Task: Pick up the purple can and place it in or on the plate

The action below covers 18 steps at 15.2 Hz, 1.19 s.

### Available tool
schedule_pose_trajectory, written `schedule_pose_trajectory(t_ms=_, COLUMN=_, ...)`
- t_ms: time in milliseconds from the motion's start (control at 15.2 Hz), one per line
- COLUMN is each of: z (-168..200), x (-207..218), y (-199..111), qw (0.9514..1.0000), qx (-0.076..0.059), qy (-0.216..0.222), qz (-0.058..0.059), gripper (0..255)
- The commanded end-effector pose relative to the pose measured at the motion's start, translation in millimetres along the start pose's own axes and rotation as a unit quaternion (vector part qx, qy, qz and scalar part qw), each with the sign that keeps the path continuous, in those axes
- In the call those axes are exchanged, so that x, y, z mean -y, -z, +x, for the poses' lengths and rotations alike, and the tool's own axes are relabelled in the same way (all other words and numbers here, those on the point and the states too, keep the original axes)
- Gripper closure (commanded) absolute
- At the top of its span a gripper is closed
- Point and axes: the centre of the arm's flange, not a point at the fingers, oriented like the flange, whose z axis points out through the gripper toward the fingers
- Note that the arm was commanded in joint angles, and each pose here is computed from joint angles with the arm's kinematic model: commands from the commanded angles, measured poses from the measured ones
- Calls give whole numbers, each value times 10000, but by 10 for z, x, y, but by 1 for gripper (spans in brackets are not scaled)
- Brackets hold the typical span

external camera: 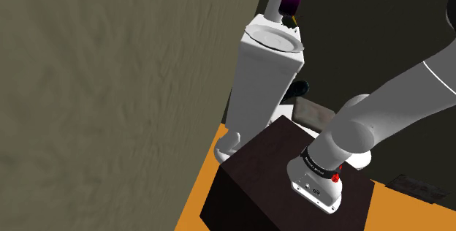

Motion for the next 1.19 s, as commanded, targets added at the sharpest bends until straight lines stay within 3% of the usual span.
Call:
schedule_pose_trajectory(t_ms=0, z=2, x=11, y=-107, qw=10000, qx=-3, qy=-1, qz=0, gripper=255)
schedule_pose_trajectory(t_ms=924, z=3, x=9, y=-873, qw=10000, qx=-3, qy=-1, qz=0, gripper=255)
schedule_pose_trajectory(t_ms=990, z=6, x=-2, y=-801, qw=10000, qx=0, qy=-2, qz=1, gripper=255)
schedule_pose_trajectory(t_ms=1056, z=6, x=-2, y=-801, qw=10000, qx=0, qy=-2, qz=1, gripper=0)
schedule_pose_trajectory(t_ms=1122, z=107, x=-64, y=-862, qw=9996, qx=-59, qy=194, qz=202, gripper=0)
